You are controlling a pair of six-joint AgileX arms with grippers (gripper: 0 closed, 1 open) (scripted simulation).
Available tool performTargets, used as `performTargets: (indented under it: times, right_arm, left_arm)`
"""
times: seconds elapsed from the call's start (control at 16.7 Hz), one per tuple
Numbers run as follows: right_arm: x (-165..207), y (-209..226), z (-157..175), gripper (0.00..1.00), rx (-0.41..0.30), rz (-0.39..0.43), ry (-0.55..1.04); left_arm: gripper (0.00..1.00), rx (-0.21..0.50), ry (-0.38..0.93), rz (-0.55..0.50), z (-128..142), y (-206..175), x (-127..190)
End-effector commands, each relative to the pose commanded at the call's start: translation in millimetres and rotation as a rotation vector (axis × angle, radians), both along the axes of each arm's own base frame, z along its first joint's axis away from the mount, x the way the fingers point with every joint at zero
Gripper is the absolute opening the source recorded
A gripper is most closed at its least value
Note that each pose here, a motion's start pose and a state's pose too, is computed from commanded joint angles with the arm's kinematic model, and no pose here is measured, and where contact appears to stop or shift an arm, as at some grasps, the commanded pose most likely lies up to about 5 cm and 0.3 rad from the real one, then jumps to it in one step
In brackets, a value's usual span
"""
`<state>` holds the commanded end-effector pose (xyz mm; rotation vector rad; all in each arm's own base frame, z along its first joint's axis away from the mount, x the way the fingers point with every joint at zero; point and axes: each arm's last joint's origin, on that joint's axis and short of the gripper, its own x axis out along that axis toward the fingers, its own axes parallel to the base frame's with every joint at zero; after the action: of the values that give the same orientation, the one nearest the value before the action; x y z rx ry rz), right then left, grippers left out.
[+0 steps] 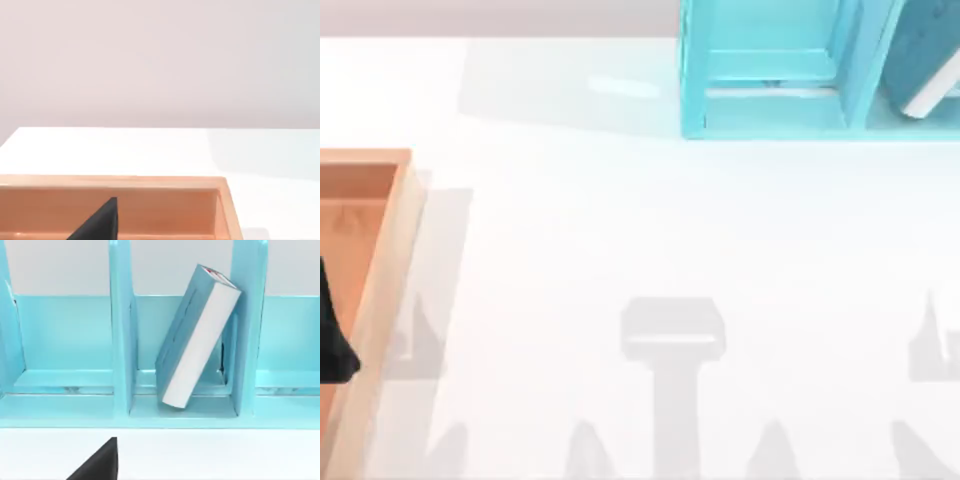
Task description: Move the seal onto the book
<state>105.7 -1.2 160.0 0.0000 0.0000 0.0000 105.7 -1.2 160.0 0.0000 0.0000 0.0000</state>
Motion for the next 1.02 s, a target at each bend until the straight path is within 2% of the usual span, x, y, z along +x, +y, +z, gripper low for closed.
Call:
performTargets:
  times: [0.24, 0.54, 0.78, 1.02]
  right_arm:
    - [1, 0, 6, 1.00, 0.007, -0.003, -0.013]
    - [18, -2, 43, 1.00, 0.058, -0.006, -0.054]
    - [63, -5, 66, 1.00, 0.122, 0.005, -0.018]
    - [132, -10, 58, 1.00, 0.199, 0.014, 0.064]
  left_arm:
    - [1.00, 0.000, 0.000, 0.000, 0, 0, 0]
    - [1.00, 0.000, 0.000, 0.000, 0, 0, 0]
    - [1.00, 0.000, 0.000, 0.000, 0, 0, 0]
    - [1.00, 0.000, 0.000, 0.000, 0, 0, 0]
